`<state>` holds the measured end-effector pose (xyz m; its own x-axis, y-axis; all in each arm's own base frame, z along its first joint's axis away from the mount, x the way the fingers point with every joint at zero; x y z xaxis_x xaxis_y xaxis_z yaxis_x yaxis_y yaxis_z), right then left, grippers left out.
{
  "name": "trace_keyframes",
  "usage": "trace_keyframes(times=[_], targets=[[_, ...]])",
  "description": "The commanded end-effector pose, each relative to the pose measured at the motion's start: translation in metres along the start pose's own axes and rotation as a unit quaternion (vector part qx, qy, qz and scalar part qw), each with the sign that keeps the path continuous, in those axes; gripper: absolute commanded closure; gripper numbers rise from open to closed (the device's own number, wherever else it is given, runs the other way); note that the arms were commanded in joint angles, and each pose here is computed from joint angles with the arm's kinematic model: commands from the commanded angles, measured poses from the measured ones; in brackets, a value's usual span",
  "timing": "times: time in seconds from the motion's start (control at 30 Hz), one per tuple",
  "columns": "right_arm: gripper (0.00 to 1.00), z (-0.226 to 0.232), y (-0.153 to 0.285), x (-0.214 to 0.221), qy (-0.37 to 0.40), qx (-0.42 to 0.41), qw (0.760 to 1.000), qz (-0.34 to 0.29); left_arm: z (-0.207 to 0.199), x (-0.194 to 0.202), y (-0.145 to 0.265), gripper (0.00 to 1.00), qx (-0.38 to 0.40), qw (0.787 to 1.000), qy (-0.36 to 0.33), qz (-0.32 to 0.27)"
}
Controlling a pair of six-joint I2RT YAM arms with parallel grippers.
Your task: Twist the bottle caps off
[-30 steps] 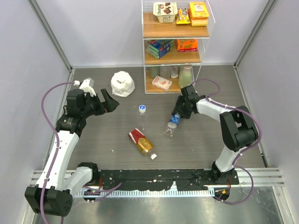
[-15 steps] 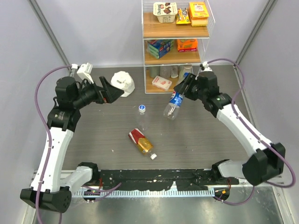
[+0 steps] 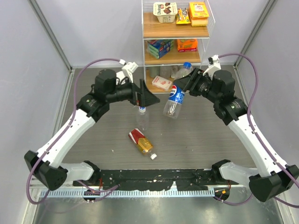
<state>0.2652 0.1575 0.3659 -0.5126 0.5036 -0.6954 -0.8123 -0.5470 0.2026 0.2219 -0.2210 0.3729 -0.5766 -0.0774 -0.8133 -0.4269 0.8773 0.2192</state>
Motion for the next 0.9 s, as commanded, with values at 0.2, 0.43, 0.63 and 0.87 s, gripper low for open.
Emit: trace_keyframes(times=[0.2, 0.43, 0.63, 0.87], targets=[[0.52, 0.035, 0.027, -0.017, 0.020, -0.081, 0.996, -0.029, -0.059, 0.003, -0.063, 0.00, 0.132, 0.991, -0.003, 0.020], [0.52, 0.033, 0.033, -0.015, 0.011, -0.074, 0.996, -0.041, -0.071, 0.024, -0.087, 0.00, 0.166, 0.985, 0.025, 0.039], [0.51, 0.032, 0.036, -0.014, 0.009, -0.075, 0.996, -0.044, -0.075, 0.031, -0.093, 0.21, 0.191, 0.980, 0.042, 0.028], [0.37, 0.039, 0.040, -0.011, 0.029, -0.112, 0.993, -0.035, -0.068, 0.037, -0.092, 0.46, 0.167, 0.985, 0.041, 0.034]])
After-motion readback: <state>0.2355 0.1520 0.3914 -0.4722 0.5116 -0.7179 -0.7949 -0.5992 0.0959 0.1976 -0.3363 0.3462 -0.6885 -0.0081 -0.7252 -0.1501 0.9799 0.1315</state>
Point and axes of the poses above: each gripper's point midway between its finger pads, its own y axis back along the fingers, its own z axis along the line the jaws close on, x = y × z, the point moved 7 cm from there along y, back along the fingers, and after that the axes turned 3 degrees about -y, right-handed, at the moved point
